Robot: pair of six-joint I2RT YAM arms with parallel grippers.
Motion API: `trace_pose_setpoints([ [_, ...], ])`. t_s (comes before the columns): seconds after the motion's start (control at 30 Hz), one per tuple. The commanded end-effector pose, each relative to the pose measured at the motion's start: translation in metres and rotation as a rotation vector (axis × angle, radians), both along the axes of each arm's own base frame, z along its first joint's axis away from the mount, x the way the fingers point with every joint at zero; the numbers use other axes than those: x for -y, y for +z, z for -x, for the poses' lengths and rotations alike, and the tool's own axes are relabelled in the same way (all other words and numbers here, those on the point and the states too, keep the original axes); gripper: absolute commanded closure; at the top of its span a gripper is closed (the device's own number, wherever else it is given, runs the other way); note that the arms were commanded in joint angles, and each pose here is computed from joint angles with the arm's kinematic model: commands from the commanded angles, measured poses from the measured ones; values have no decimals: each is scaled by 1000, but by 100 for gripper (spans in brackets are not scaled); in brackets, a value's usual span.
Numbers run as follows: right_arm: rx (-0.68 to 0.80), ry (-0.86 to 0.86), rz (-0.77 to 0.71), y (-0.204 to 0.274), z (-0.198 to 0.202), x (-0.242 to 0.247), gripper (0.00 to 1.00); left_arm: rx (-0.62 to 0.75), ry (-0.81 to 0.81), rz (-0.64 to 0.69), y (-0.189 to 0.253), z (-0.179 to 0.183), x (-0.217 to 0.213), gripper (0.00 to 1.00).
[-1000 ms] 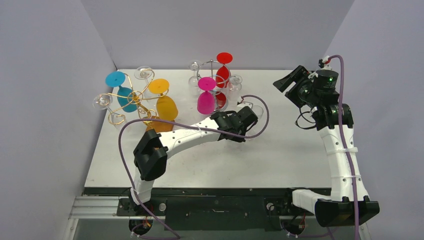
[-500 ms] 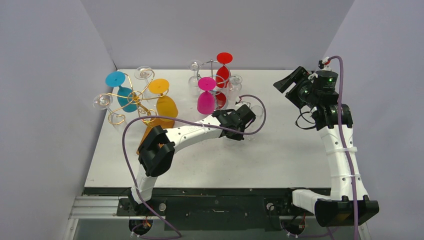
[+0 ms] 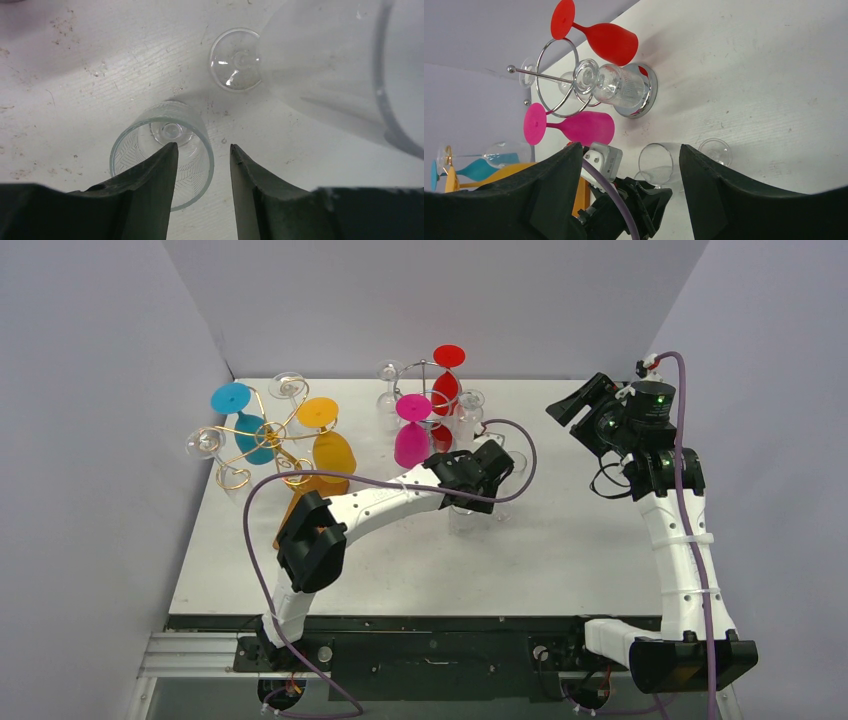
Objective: Take the wine glass off the wine glass rack
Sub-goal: Place the wine glass at the center of the board.
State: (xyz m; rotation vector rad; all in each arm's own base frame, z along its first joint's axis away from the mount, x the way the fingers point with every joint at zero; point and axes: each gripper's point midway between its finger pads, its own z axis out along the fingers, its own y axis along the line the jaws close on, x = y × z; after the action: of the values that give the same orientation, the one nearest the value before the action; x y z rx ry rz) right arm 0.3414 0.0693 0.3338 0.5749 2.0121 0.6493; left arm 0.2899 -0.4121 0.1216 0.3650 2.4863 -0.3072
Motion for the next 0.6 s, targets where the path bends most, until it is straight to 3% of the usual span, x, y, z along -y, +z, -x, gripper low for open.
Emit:
trace_pose_setpoints([
  [0.0,43,3,6,9,-5,2,34,85,-2,58,49,-11,3,60],
  [0.3,50,0,6,13,-3,2,34,156,-20,113,108,1,-7,51],
  [0.57,64,7,-1,20,-1,-2,33,244,-6,190,184,21,-37,50],
])
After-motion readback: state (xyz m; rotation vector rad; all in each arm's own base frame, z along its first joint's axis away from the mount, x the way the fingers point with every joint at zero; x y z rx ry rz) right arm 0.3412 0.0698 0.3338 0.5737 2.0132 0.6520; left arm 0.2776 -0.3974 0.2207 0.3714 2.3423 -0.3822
